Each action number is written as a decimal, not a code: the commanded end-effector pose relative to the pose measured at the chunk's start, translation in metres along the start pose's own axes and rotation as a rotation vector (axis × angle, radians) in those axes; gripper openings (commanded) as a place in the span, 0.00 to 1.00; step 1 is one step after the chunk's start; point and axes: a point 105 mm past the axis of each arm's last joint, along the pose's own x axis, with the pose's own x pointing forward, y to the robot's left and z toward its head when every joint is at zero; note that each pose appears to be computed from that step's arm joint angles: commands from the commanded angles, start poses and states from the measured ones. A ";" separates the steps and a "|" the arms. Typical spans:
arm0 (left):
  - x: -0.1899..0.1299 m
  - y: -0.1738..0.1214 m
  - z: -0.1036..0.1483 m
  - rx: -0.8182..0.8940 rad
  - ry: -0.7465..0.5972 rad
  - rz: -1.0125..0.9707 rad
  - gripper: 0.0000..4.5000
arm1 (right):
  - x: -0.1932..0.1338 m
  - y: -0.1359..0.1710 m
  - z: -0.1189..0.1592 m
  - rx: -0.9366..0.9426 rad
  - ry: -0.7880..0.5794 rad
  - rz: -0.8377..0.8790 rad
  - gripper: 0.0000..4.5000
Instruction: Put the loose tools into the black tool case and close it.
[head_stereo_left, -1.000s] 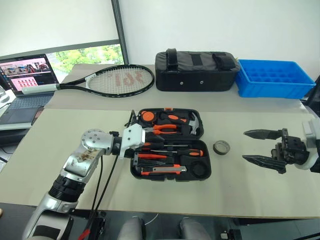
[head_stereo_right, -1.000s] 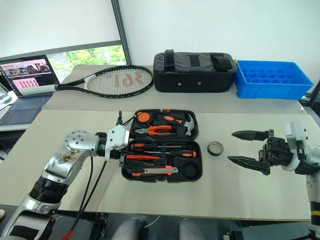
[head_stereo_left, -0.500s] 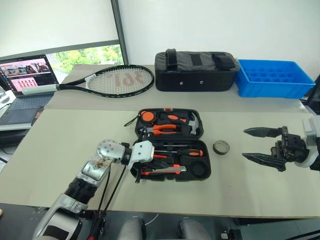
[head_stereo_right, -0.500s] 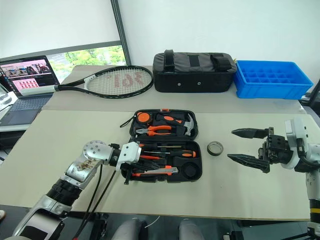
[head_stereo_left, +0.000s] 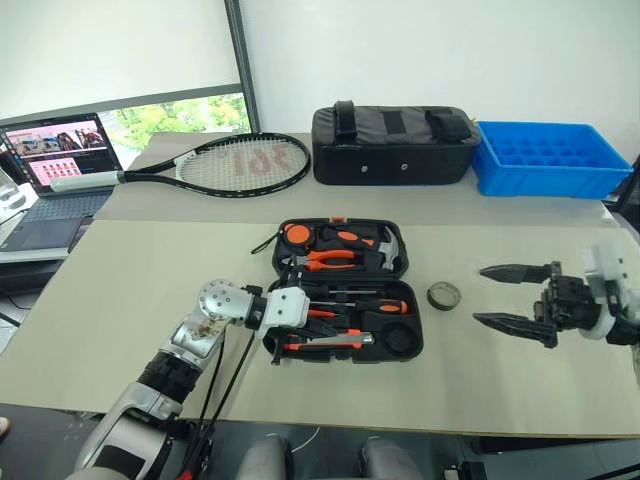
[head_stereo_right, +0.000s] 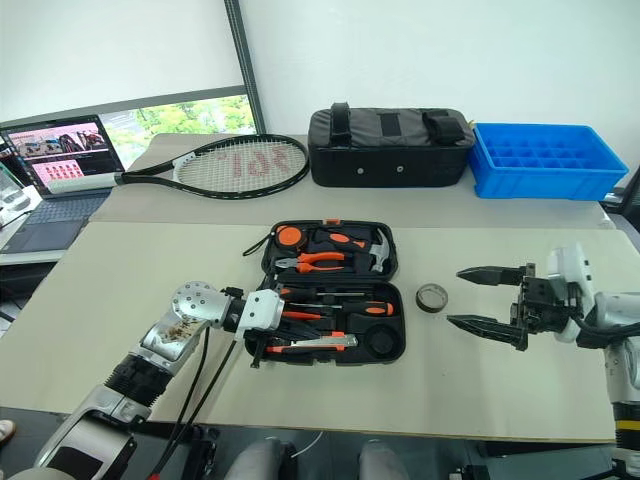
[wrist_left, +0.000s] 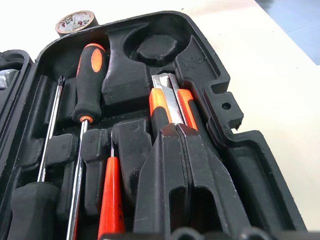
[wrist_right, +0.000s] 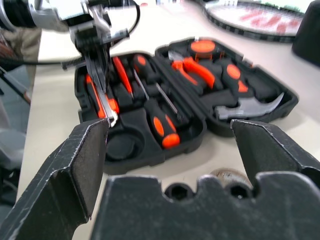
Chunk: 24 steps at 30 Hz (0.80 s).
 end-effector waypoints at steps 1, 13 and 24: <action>0.010 -0.022 -0.031 -0.098 0.095 -0.075 0.00 | 0.002 -0.006 0.007 -0.058 0.037 -0.007 1.00; -0.002 0.006 0.010 -0.088 -0.067 0.108 0.00 | 0.021 -0.013 -0.024 -0.130 0.292 0.006 1.00; -0.061 0.020 0.092 -0.125 -0.175 0.223 0.34 | 0.041 -0.031 -0.043 -0.161 0.418 0.004 1.00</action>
